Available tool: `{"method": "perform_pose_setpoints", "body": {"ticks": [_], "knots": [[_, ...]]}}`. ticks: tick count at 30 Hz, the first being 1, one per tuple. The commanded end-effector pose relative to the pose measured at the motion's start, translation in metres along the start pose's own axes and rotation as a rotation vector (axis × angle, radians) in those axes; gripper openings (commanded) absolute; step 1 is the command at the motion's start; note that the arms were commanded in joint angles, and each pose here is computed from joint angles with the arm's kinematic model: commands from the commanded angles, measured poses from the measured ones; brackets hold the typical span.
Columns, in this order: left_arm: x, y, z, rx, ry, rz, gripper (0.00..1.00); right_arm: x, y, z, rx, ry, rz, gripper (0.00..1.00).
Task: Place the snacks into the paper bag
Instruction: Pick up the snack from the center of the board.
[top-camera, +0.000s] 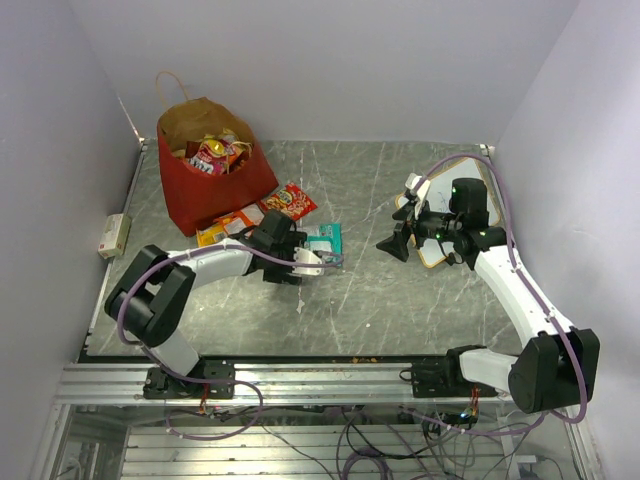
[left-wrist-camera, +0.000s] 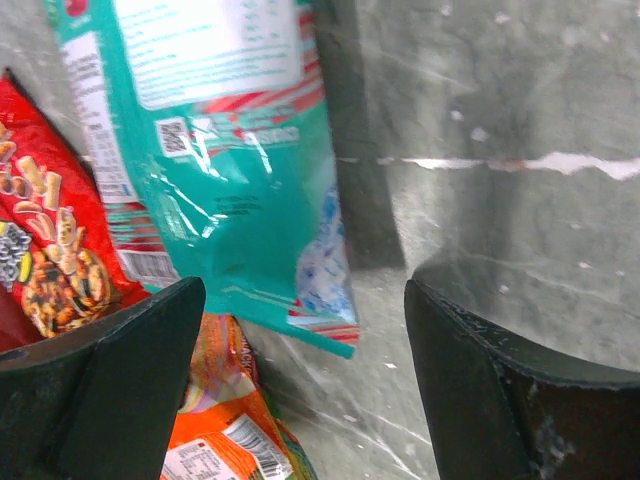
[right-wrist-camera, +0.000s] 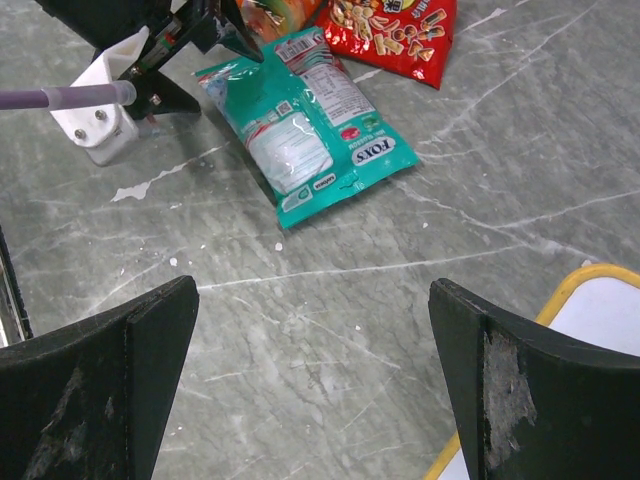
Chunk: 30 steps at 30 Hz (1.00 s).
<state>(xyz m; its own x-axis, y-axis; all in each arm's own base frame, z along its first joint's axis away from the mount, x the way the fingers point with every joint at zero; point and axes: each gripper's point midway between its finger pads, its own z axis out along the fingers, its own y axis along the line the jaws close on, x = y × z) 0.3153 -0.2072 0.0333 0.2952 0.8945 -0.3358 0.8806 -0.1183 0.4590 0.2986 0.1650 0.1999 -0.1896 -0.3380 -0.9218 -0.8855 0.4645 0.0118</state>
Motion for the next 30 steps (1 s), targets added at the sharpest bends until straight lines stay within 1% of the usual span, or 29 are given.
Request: {"method": "perform_pose_setpoints", "body": {"ticks": [1, 4, 8, 17, 21, 24, 26, 30], "knots": [[-0.003, 0.011, 0.009, -0.062, 0.004, 0.026, 0.91, 0.004, -0.006, -0.001, 0.017, 0.007, -0.008, 1.00], [0.001, 0.008, 0.013, -0.060, 0.016, 0.021, 0.87, 0.003, -0.006, -0.001, 0.017, 0.007, -0.008, 1.00], [0.004, 0.009, 0.018, -0.065, 0.037, 0.015, 0.76, 0.003, -0.006, -0.001, 0.020, 0.005, -0.010, 1.00], [0.006, 0.009, 0.018, -0.036, 0.063, -0.032, 0.40, 0.004, -0.005, 0.000, 0.006, 0.006, -0.003, 1.00], [0.000, 0.016, 0.006, -0.065, 0.050, -0.033, 0.22, 0.004, -0.005, 0.000, 0.004, 0.003, -0.003, 1.00], [-0.007, 0.025, -0.006, -0.095, 0.026, -0.045, 0.13, 0.004, -0.004, 0.001, -0.003, 0.005, 0.001, 1.00], [-0.015, 0.030, -0.017, -0.108, 0.000, -0.053, 0.08, 0.004, -0.005, 0.000, 0.005, 0.005, -0.003, 1.00], [-0.031, 0.040, -0.038, -0.111, -0.048, -0.089, 0.07, 0.004, -0.006, 0.000, 0.014, 0.008, -0.007, 1.00]]}}
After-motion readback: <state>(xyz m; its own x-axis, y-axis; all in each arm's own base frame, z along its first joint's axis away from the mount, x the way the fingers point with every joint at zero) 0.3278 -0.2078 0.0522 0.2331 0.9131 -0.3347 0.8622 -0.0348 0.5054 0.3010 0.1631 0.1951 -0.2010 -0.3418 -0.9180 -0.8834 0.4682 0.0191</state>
